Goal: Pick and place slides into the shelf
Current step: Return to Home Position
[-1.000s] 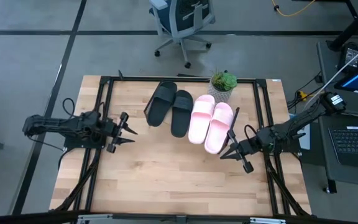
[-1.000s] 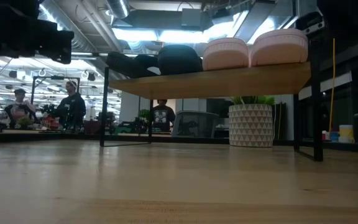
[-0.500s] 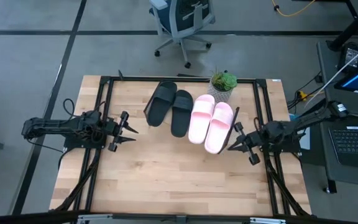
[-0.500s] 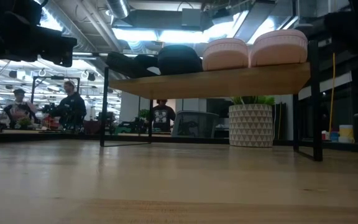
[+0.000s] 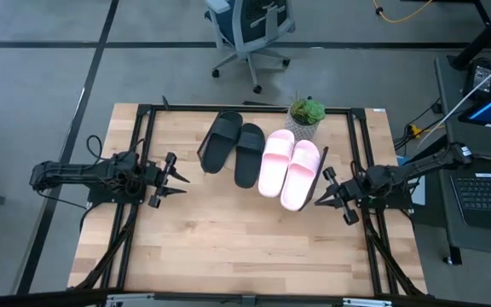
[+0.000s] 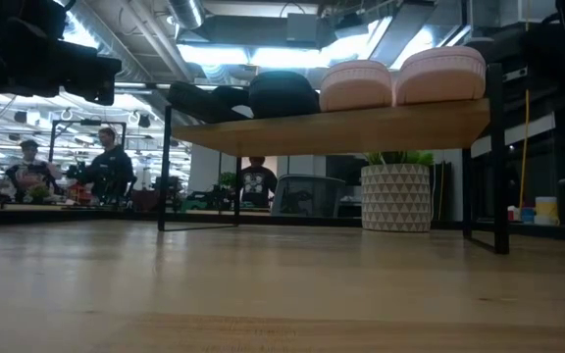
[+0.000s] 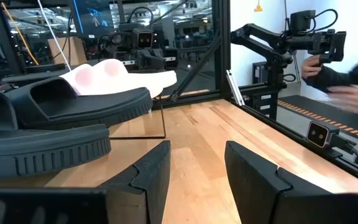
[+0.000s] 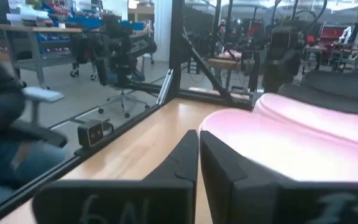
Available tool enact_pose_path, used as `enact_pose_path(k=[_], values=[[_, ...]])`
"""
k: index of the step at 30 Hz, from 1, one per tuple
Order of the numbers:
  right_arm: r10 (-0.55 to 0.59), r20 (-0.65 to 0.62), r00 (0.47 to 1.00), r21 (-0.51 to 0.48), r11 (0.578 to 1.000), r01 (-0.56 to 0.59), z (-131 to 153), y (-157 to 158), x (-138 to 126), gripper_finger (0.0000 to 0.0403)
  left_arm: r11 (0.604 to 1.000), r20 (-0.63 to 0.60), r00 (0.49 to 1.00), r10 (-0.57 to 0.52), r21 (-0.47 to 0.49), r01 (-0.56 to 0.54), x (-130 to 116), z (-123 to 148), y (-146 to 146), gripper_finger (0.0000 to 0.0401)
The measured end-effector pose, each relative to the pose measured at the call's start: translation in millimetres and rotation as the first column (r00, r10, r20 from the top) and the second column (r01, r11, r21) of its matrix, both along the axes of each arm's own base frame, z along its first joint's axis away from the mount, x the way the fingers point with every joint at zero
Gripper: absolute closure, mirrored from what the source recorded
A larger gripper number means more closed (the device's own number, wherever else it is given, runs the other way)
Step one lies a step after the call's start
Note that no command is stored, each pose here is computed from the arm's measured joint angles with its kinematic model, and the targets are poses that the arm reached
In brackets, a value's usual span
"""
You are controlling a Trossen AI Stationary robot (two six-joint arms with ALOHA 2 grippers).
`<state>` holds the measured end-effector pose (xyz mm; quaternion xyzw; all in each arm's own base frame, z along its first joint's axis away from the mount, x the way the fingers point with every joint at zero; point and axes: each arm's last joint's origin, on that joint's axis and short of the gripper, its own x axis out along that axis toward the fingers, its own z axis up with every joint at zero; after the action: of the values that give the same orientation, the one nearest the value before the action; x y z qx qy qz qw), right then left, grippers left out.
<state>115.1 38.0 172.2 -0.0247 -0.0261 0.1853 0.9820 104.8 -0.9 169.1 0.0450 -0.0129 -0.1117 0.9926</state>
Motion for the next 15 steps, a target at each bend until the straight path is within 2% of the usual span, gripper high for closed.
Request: enact_pose_path(k=[7, 11, 15], values=[[0.001, 0.013, 1.000, 0.037, 0.999, -0.002, 2.5, 0.0, -0.1, 0.0382, 1.000, 0.000, 1.000, 0.000, 0.000, 0.000, 0.0, 0.0, 0.0, 0.0256], [-0.002, -0.004, 1.000, -0.021, 1.000, 0.001, -1.0, 0.0, 0.1, 0.0382, 1.000, -0.001, 1.000, 0.000, 0.000, 0.000, 0.0, -0.2, 0.0, 0.0256], [0.000, -0.024, 1.000, -0.002, 1.000, 0.000, -2.2, 0.1, 0.3, 0.0382, 1.000, -0.001, 1.000, 0.000, 0.000, 0.000, 0.0, -0.2, 0.0, 0.0256]])
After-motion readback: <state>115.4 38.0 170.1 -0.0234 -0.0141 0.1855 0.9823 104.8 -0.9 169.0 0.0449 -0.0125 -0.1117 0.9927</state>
